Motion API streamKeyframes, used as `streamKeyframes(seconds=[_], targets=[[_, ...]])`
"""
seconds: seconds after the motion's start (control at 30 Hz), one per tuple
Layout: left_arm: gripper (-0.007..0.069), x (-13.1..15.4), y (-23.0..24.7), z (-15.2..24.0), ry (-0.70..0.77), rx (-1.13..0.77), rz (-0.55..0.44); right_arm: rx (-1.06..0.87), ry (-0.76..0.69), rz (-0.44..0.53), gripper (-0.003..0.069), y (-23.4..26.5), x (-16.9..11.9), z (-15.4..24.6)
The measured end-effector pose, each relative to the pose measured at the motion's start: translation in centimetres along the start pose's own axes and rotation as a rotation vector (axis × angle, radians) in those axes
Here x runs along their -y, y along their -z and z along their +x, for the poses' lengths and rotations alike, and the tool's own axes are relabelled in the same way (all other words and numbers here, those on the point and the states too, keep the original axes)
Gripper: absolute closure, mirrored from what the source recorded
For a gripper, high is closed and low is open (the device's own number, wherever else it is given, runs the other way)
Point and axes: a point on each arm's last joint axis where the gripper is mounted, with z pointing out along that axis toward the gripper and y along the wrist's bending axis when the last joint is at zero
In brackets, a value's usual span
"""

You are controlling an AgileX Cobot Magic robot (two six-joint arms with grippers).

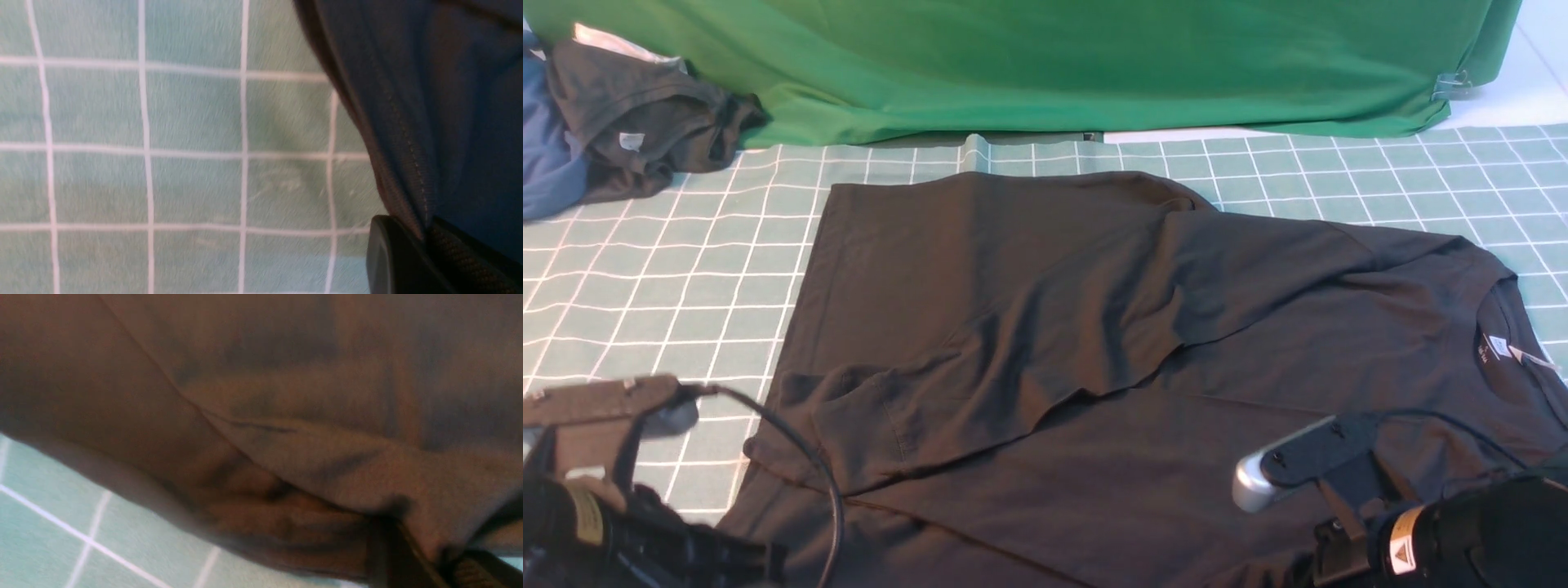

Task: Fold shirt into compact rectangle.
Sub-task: 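Grasp the near edge of the shirt at its hem and shoulder corners, then fold the black garment in half by bringing its near edge over to the far edge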

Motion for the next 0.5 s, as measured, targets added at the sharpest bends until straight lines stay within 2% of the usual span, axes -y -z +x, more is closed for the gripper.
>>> streamKeyframes(seconds=[0.23,0.5], targets=[[0.0613,0.8,2.8,-2.7,0.013,0.128,0.014,0.006,0.045,-0.002,0.0624,1.9,-0.3,-2.5],[0.0613,2.5,3.5,-7.8,-0.009,0.189,-0.033,0.102,0.013,0.056,0.0624,5.6,2.8,-7.4]])
